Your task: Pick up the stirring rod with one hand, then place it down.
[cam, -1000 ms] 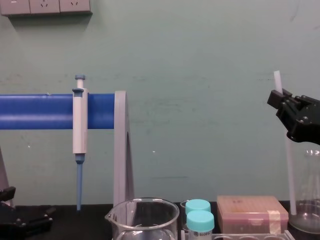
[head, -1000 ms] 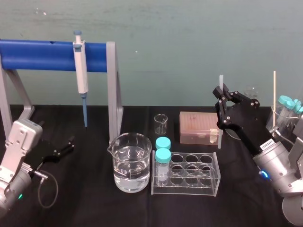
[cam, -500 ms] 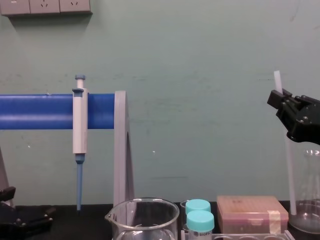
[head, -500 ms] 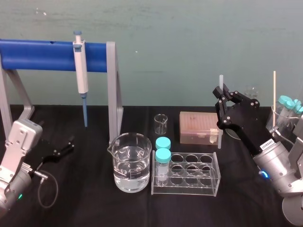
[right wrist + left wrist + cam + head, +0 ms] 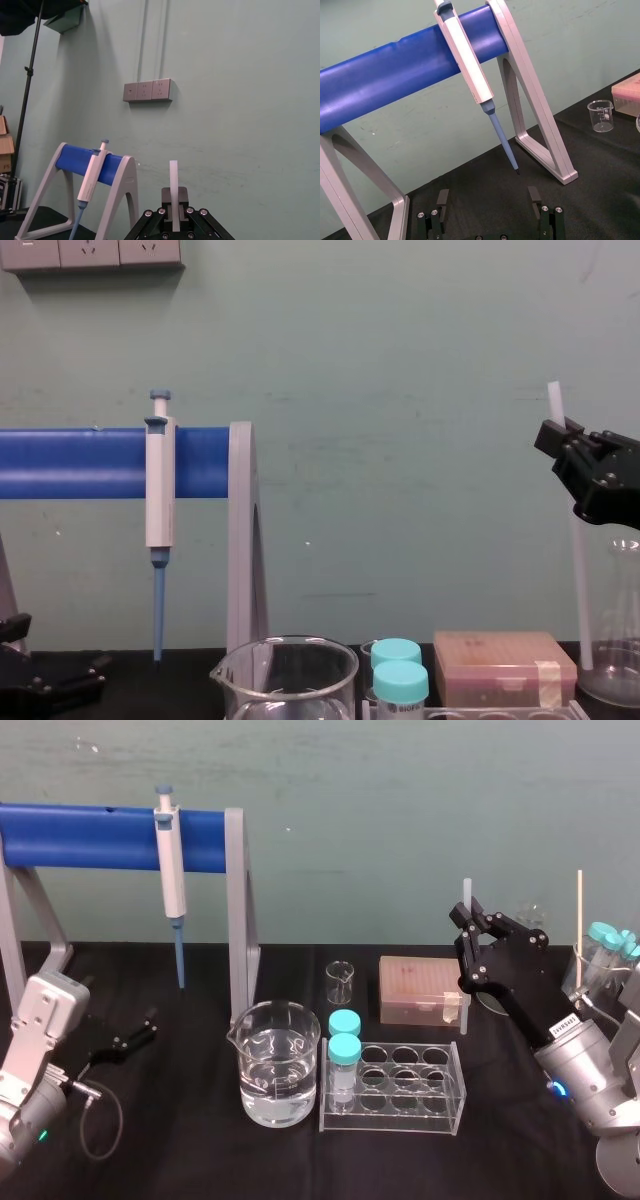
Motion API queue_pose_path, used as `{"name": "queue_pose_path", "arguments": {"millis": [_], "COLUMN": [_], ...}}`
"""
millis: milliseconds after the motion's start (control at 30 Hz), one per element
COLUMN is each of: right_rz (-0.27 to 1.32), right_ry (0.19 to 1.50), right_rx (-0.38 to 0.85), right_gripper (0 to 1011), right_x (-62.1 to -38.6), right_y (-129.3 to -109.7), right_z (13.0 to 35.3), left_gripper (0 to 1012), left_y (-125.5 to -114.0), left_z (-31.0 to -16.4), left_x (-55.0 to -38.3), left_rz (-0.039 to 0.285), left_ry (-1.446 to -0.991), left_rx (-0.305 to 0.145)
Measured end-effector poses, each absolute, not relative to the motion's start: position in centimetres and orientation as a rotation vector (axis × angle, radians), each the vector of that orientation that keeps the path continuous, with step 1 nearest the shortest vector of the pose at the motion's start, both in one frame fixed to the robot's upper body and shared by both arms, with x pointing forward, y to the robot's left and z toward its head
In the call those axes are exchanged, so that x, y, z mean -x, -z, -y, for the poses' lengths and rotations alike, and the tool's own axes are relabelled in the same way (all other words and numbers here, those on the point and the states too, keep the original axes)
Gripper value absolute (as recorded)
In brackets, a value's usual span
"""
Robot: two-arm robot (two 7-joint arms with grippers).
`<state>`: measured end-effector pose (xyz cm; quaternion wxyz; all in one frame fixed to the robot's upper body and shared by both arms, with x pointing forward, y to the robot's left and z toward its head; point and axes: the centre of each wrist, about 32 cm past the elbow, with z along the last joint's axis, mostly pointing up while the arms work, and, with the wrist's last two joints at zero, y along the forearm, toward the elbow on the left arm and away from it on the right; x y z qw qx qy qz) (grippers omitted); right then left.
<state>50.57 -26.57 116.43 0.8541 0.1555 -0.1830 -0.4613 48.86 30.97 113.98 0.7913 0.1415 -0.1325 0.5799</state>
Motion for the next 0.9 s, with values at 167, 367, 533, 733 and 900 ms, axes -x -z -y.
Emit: {"name": "queue_pose_path", "arguments": {"millis": [167,367,533,733,900], "right_rz": [0.385,0.385,0.385,0.385,0.385], "right_ry": [0.970,0.970,0.970,0.970,0.970], "right_rx": [-0.327,-0.327,-0.327,-0.327,-0.327], "right_gripper": [67,67,67,67,68], "right_x": [-50.57,-50.57,-50.57,-50.57,-50.57], "right_y": [-116.43,-116.43,-116.43,-116.43,-116.43], "right_z": [26.57,26.57,26.57,26.57,26.57], "left_gripper": [1000,1000,1000,1000,1000], "left_y": [-113.98,-113.98,-113.98,-113.98,-113.98], "left_z": [-30.97,-30.97,-30.97,-30.97,-30.97], "left_x": [-48.86,-48.86,-48.86,-48.86,-48.86], "left_rz": [0.285,0.285,0.285,0.285,0.285], "left_ry": [-1.248,-1.248,-1.248,-1.248,-1.248], "left_rx": [-0.304,-0.304,-0.304,-0.305,-0.304]}}
